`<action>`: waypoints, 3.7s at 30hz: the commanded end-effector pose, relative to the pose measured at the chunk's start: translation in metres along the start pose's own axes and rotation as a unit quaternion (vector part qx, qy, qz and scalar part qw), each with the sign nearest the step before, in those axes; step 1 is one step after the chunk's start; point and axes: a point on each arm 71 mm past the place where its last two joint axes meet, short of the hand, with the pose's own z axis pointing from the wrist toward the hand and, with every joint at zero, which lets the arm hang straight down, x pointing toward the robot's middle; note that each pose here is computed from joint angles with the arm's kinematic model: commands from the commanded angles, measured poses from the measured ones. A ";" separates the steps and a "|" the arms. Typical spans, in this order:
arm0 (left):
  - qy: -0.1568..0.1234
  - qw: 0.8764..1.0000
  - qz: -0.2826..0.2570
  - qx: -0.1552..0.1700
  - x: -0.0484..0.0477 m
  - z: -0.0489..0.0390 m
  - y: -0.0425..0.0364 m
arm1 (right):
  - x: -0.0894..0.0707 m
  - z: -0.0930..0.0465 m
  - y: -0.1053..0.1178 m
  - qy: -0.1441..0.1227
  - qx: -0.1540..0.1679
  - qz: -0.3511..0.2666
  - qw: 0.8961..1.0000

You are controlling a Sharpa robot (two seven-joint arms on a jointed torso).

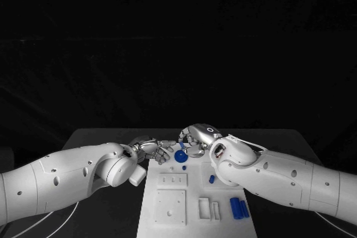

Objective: Assemble the parts on the task board

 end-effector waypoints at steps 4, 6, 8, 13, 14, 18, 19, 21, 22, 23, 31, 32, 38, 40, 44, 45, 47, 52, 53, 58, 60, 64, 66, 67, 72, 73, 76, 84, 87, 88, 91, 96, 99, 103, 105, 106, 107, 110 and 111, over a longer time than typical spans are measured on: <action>0.011 1.000 0.006 0.006 0.0060 -0.0004 -0.0029 | 0.003 0.000 0.010 0.003 -0.007 -0.006 1.000; 0.011 1.000 0.005 0.006 0.0060 -0.0007 -0.0029 | 0.005 0.000 0.012 0.005 -0.010 -0.005 1.000; 0.010 1.000 0.005 0.007 0.0059 -0.0005 -0.0032 | 0.006 0.000 0.014 0.006 -0.011 -0.004 1.000; 0.012 1.000 0.006 0.006 0.0072 0.0001 -0.0035 | 0.008 0.001 0.017 0.008 -0.013 -0.002 1.000; 0.013 1.000 0.006 0.005 0.0077 0.0003 -0.0036 | 0.009 0.001 0.018 0.008 -0.014 -0.002 1.000; 0.016 1.000 0.006 0.003 0.0090 0.0007 -0.0036 | 0.010 0.001 0.021 0.009 -0.017 0.000 1.000; 0.015 1.000 0.007 0.003 0.0091 0.0007 -0.0037 | 0.010 0.001 0.022 0.009 -0.018 0.001 1.000; 0.015 1.000 0.007 0.003 0.0092 0.0008 -0.0037 | 0.011 0.001 0.023 0.009 -0.019 0.001 1.000; 0.014 1.000 0.007 0.003 0.0091 0.0009 -0.0036 | 0.011 0.001 0.023 0.009 -0.019 0.001 1.000; 0.014 1.000 0.007 0.003 0.0089 0.0009 -0.0036 | 0.011 0.001 0.024 0.009 -0.019 0.002 1.000; 0.012 1.000 0.007 0.002 0.0092 0.0021 -0.0040 | 0.013 0.001 0.027 0.012 -0.023 0.002 1.000; 0.012 1.000 0.007 0.002 0.0096 0.0025 -0.0042 | 0.013 0.001 0.027 0.013 -0.023 0.003 1.000; 0.012 1.000 0.008 0.004 0.0112 0.0033 -0.0051 | 0.019 0.001 0.028 0.020 -0.022 0.006 1.000; 0.013 1.000 0.008 0.004 0.0119 0.0035 -0.0053 | 0.020 0.001 0.028 0.020 -0.021 0.007 1.000; 0.017 1.000 0.009 0.000 0.0126 0.0037 -0.0049 | 0.021 0.000 0.028 0.019 -0.020 0.007 1.000; 0.017 1.000 0.010 0.000 0.0124 0.0037 -0.0048 | 0.020 0.000 0.028 0.018 -0.020 0.007 1.000; 0.016 1.000 0.012 0.000 0.0119 0.0036 -0.0046 | 0.021 0.000 0.028 0.019 -0.019 0.006 1.000; 0.015 1.000 0.012 0.000 0.0121 0.0040 -0.0047 | 0.021 0.001 0.028 0.021 -0.020 0.006 1.000; 0.014 1.000 0.012 0.000 0.0119 0.0041 -0.0048 | 0.021 0.001 0.028 0.021 -0.020 0.007 1.000; 0.012 1.000 0.013 -0.002 0.0113 0.0048 -0.0045 | 0.022 0.000 0.030 0.021 -0.022 0.009 0.999; 0.010 1.000 0.016 -0.004 0.0108 0.0053 -0.0043 | 0.022 -0.001 0.031 0.022 -0.023 0.010 0.999; 0.008 1.000 0.022 -0.009 0.0111 0.0065 -0.0041 | 0.022 -0.001 0.032 0.019 -0.022 0.008 1.000; 0.006 1.000 0.025 -0.012 0.0117 0.0070 -0.0040 | 0.022 -0.001 0.032 0.019 -0.021 0.008 1.000; 0.006 1.000 0.025 -0.014 0.0122 0.0073 -0.0040 | 0.022 -0.001 0.032 0.018 -0.021 0.007 1.000; 0.009 0.999 0.028 -0.016 0.0141 0.0083 -0.0042 | 0.023 -0.001 0.033 0.019 -0.021 0.008 1.000; 0.009 0.999 0.028 -0.016 0.0144 0.0084 -0.0042 | 0.023 -0.001 0.033 0.019 -0.021 0.008 1.000; 0.009 0.999 0.028 -0.017 0.0145 0.0083 -0.0041 | 0.023 -0.001 0.033 0.019 -0.020 0.007 1.000; 0.008 0.999 0.031 -0.018 0.0146 0.0080 -0.0039 | 0.024 -0.001 0.031 0.021 -0.016 0.006 1.000; 0.009 0.999 0.033 -0.018 0.0147 0.0078 -0.0038 | 0.025 -0.001 0.030 0.022 -0.014 0.005 1.000; 0.009 0.999 0.033 -0.018 0.0147 0.0077 -0.0038 | 0.025 -0.001 0.030 0.023 -0.014 0.005 1.000; 0.010 0.999 0.034 -0.018 0.0146 0.0075 -0.0036 | 0.027 -0.001 0.029 0.025 -0.014 0.000 1.000; 0.009 0.999 0.038 -0.018 0.0135 0.0069 -0.0030 | 0.028 -0.002 0.027 0.029 -0.010 0.002 1.000; 0.006 0.999 0.041 -0.019 0.0123 0.0066 -0.0025 | 0.028 -0.002 0.026 0.031 -0.009 0.006 0.999; 0.002 0.999 0.043 -0.020 0.0103 0.0065 -0.0019 | 0.027 -0.002 0.024 0.029 -0.008 0.012 0.999; 0.001 0.999 0.043 -0.021 0.0100 0.0064 -0.0018 | 0.027 -0.002 0.024 0.028 -0.006 0.013 0.999; 0.000 0.999 0.044 -0.021 0.0097 0.0063 -0.0017 | 0.027 -0.002 0.023 0.027 -0.005 0.014 1.000; -0.001 0.999 0.044 -0.021 0.0095 0.0062 -0.0016 | 0.027 -0.003 0.022 0.026 -0.004 0.015 1.000; -0.002 0.999 0.047 -0.022 0.0090 0.0061 -0.0013 | 0.027 -0.003 0.021 0.025 -0.003 0.017 1.000; -0.002 0.999 0.048 -0.023 0.0089 0.0061 -0.0012 | 0.026 -0.003 0.021 0.024 -0.003 0.017 1.000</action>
